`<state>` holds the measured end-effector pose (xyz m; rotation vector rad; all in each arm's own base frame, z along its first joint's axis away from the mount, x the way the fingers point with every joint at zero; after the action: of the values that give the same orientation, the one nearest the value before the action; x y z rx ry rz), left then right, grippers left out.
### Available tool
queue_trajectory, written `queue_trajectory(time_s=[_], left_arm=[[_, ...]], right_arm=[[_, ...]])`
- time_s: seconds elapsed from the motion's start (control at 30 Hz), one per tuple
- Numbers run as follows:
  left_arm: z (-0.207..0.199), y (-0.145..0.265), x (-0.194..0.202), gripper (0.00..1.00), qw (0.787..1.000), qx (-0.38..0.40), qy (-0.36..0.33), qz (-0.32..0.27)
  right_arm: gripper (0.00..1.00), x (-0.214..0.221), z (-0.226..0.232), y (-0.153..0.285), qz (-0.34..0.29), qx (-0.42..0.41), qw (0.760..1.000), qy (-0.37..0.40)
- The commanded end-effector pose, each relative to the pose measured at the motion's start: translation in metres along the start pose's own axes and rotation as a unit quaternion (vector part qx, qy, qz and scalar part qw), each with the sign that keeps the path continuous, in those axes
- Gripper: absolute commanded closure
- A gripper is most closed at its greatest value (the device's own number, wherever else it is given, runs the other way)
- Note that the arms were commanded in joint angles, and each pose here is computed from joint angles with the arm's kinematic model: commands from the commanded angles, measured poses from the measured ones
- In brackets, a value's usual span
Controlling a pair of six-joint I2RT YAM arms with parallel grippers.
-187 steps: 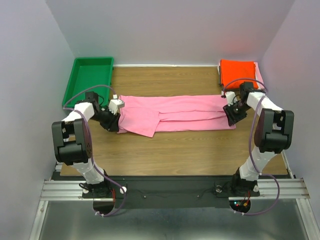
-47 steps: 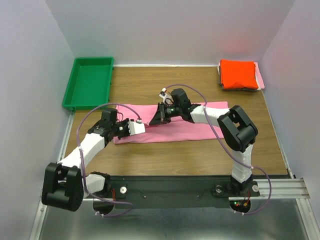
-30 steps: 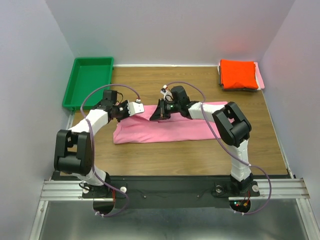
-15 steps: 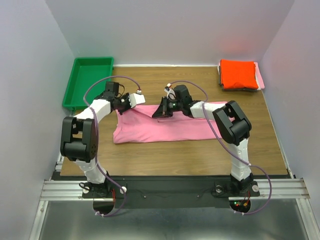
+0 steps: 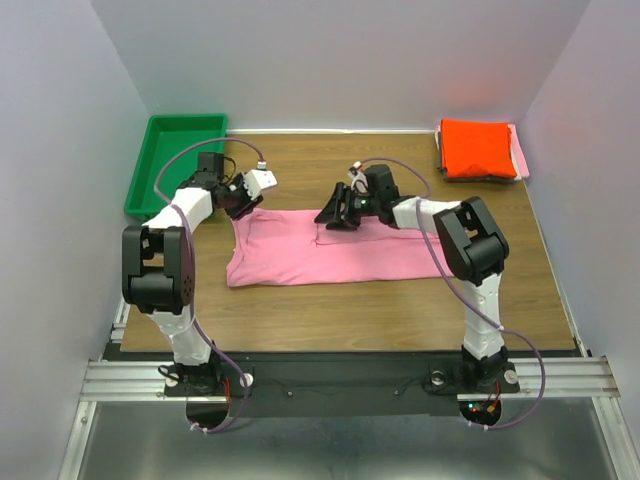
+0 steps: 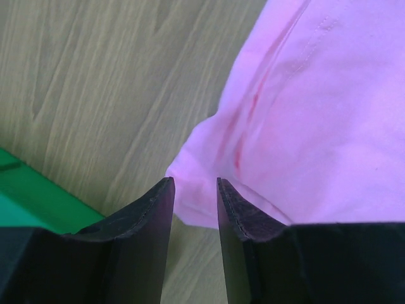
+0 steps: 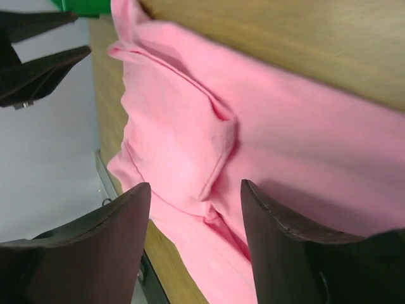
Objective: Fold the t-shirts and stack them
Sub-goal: Fold the tshirt
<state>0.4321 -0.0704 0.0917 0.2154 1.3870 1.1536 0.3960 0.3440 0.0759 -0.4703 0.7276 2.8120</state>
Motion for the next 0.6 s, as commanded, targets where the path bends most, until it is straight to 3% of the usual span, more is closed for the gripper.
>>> queue_trajectory(time_s=[0.0,0.13,0.27,0.37,0.57], left_arm=[[0.011,0.038,-0.032,0.55,0.997,-0.028,0.046,-0.047],[-0.013,0.045,-0.036,0.56,0.994,-0.009,0.088,-0.069],[-0.025,0.03,-0.029,0.58,0.989,0.008,0.139,-0.056],[-0.035,0.021,-0.022,0.59,0.98,0.024,0.192,-0.049],[-0.066,0.004,0.0,0.59,0.97,0.039,0.24,-0.004]], right_arm=[[0.34,-0.051,0.02,0.046,-0.06,0.003,0.995,0.075],[0.51,-0.057,0.005,0.089,-0.071,0.042,0.989,0.121],[0.61,-0.035,-0.03,0.117,-0.035,0.111,0.983,0.139],[0.62,-0.016,-0.062,0.149,0.016,0.182,0.969,0.165],[0.62,0.0,-0.118,0.198,0.055,0.281,0.939,0.19]])
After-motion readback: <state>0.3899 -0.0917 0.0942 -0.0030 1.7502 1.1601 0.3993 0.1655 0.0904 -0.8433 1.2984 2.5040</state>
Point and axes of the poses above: each gripper's point midway between its finger pads, its own y axis back along the fingers, its own z axis along the line the jaws close on, x = y × z, the point moved 1 cm from there along y, back along the fingers, and after that the axes turned 3 degrees about y, right-handed, at the moved point
